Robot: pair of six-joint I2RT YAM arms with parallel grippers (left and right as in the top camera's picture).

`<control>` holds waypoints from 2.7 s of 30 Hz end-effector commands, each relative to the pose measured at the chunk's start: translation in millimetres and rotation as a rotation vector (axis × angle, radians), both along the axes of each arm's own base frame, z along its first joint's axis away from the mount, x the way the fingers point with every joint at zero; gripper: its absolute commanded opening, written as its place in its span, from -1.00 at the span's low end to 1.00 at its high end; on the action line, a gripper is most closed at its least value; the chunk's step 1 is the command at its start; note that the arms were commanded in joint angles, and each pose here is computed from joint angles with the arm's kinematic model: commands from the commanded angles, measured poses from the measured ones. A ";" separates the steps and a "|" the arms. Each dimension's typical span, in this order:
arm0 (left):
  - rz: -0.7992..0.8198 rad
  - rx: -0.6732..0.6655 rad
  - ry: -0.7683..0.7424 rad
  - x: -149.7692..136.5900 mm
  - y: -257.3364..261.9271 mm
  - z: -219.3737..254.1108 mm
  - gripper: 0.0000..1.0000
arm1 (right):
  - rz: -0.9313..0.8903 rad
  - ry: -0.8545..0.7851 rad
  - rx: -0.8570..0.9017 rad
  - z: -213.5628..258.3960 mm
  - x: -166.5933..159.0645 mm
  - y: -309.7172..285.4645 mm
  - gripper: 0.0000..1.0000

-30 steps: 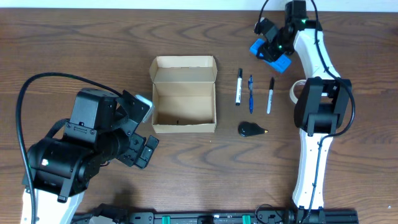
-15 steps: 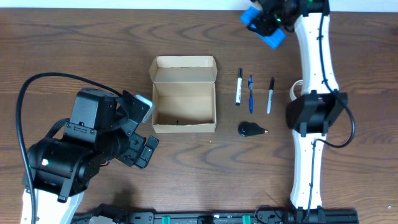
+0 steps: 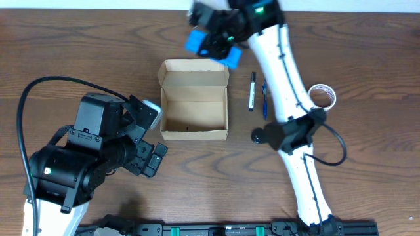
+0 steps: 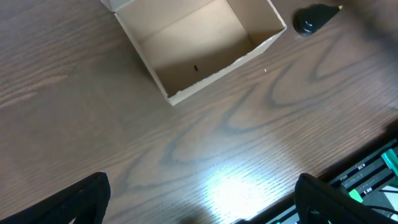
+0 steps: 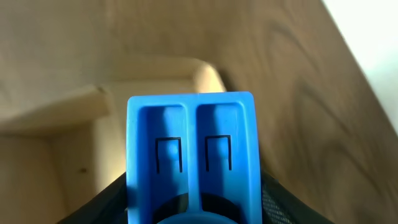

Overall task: Pack container
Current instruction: 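Carry the blue duster leftward and lower it into the box, then press the duster flat inside the box and open the right gripper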

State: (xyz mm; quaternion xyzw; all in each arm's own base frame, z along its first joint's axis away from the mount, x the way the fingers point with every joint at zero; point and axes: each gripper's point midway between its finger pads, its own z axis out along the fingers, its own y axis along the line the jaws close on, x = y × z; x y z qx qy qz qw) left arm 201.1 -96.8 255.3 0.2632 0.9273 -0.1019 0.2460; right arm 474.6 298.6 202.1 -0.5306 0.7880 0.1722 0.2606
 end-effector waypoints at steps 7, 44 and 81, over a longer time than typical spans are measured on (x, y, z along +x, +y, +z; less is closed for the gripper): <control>-0.015 -0.004 -0.014 0.1 -1.3 5.3 0.90 | 0.123 0.018 -0.059 -4.1 -49.6 48.3 -0.61; -0.015 -0.004 -0.014 0.1 -1.3 5.3 0.91 | 0.319 -0.050 -0.102 -55.1 -149.1 41.7 -0.49; -0.015 -0.004 -0.014 0.1 -1.3 5.3 0.91 | 0.391 0.036 -0.133 -134.8 -150.5 62.5 -0.46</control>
